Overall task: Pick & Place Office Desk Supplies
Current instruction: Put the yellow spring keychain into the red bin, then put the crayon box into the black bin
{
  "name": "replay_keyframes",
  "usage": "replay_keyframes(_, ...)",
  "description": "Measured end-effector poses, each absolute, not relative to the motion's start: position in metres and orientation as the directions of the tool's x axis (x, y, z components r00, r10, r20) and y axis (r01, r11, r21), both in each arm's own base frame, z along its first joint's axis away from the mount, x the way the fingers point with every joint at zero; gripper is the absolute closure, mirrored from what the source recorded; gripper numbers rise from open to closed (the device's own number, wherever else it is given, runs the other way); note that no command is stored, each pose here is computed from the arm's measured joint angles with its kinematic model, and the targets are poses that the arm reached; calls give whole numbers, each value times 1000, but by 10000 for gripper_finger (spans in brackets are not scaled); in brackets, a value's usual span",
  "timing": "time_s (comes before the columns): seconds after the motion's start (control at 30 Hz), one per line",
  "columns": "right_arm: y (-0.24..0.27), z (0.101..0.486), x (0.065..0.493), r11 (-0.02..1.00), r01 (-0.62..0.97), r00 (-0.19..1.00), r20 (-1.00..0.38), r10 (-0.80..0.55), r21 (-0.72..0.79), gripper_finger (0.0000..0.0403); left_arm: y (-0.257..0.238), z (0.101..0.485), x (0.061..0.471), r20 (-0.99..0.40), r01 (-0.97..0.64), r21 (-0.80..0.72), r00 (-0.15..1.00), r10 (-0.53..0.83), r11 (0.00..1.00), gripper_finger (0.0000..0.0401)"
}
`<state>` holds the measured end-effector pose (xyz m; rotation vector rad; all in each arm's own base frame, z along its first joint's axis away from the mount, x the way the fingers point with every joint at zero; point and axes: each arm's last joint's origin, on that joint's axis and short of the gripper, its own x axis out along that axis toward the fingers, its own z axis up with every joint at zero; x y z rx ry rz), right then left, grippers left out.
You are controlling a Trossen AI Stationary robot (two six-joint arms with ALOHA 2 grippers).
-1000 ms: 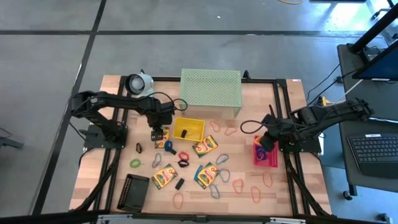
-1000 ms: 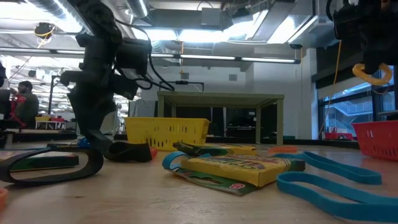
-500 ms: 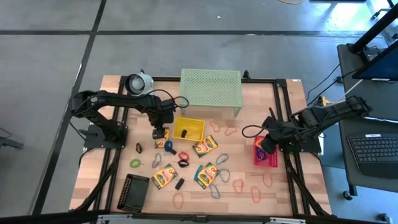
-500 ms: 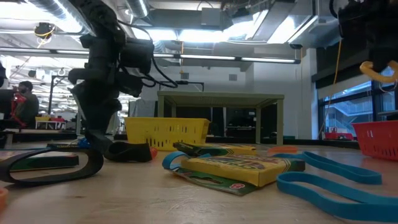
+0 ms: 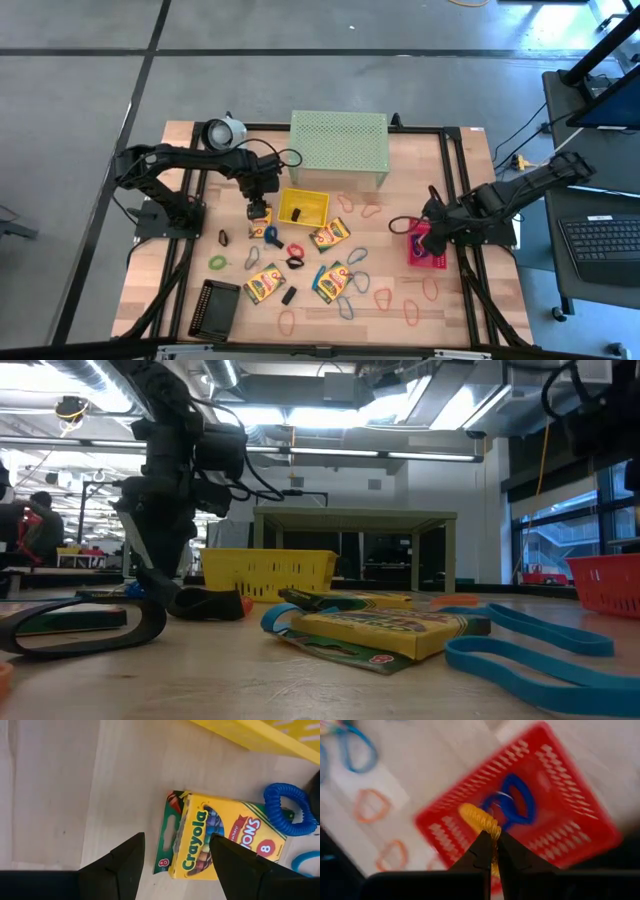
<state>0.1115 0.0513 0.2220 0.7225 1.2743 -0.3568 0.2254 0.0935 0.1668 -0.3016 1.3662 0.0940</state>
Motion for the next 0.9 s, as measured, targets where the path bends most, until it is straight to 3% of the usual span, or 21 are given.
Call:
replay_keyframes(0.37,52,215,110,712,641,250,-955,161,287,391,89,147,213,-973,-291,-187,187,-136,938,179)
replay_keyframes(0.73,54,216,113,693,639,275,-940,200,335,337,90,137,216,-973,-295,-190,183,-140,936,183)
replay_keyframes(0.9,54,217,113,683,647,277,-939,206,340,329,90,127,217,-977,-304,-198,135,-164,932,208)
